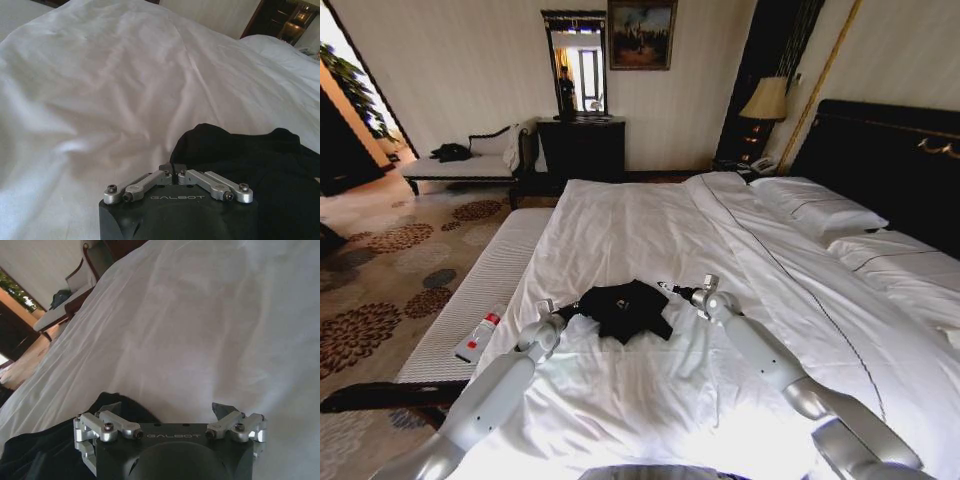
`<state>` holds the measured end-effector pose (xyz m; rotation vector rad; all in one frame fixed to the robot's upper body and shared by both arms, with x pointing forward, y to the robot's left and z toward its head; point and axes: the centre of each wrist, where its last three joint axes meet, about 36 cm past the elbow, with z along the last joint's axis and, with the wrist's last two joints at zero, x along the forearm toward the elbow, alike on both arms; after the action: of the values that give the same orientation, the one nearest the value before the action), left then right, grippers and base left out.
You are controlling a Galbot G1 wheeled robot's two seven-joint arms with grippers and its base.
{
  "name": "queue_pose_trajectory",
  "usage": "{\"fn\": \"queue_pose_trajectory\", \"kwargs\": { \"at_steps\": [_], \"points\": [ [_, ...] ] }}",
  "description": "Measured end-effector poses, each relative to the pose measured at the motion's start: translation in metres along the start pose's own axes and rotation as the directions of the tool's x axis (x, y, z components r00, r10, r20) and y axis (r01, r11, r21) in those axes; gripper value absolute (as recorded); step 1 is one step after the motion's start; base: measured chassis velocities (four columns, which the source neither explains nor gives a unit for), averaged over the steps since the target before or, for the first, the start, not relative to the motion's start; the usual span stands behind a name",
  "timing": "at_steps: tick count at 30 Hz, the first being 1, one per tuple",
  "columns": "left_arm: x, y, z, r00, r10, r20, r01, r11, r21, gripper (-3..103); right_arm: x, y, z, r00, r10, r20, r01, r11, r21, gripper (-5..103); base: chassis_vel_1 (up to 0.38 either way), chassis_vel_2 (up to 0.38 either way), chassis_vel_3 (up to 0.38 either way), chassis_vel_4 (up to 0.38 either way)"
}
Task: Fold the clothes on the bed.
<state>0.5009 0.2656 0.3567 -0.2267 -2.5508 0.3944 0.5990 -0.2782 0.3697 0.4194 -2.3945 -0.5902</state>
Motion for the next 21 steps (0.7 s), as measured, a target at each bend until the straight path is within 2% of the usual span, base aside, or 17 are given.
{"fn": "queue_pose_trajectory", "kwargs": {
  "at_steps": [8,13,20,21],
  "points": [
    [-0.001,-0.003,0.0,1.0,0.005,-0.005,-0.005,1.0,-0.009,1,-0.017,0.015,0.017,0.999,-0.025,-0.043,0.026,1.0,0.017,97,0.0,0.0,0.0,0.0],
    [-0.004,-0.007,-0.003,1.0,0.012,-0.003,-0.012,1.0,-0.008,1,-0.028,0.021,0.023,0.998,-0.031,-0.05,0.031,1.0,0.002,93,0.0,0.0,0.0,0.0],
    [-0.007,-0.007,-0.001,1.0,0.011,-0.007,-0.011,1.0,-0.001,1,-0.033,0.025,0.026,0.998,-0.035,-0.052,0.034,0.999,-0.012,78,0.0,0.0,0.0,0.0],
    [-0.007,-0.007,0.0,1.0,0.01,-0.007,-0.01,1.0,0.0,1,-0.033,0.025,0.027,0.998,-0.037,-0.052,0.036,0.999,-0.012,73,0.0,0.0,0.0,0.0]
  ]
}}
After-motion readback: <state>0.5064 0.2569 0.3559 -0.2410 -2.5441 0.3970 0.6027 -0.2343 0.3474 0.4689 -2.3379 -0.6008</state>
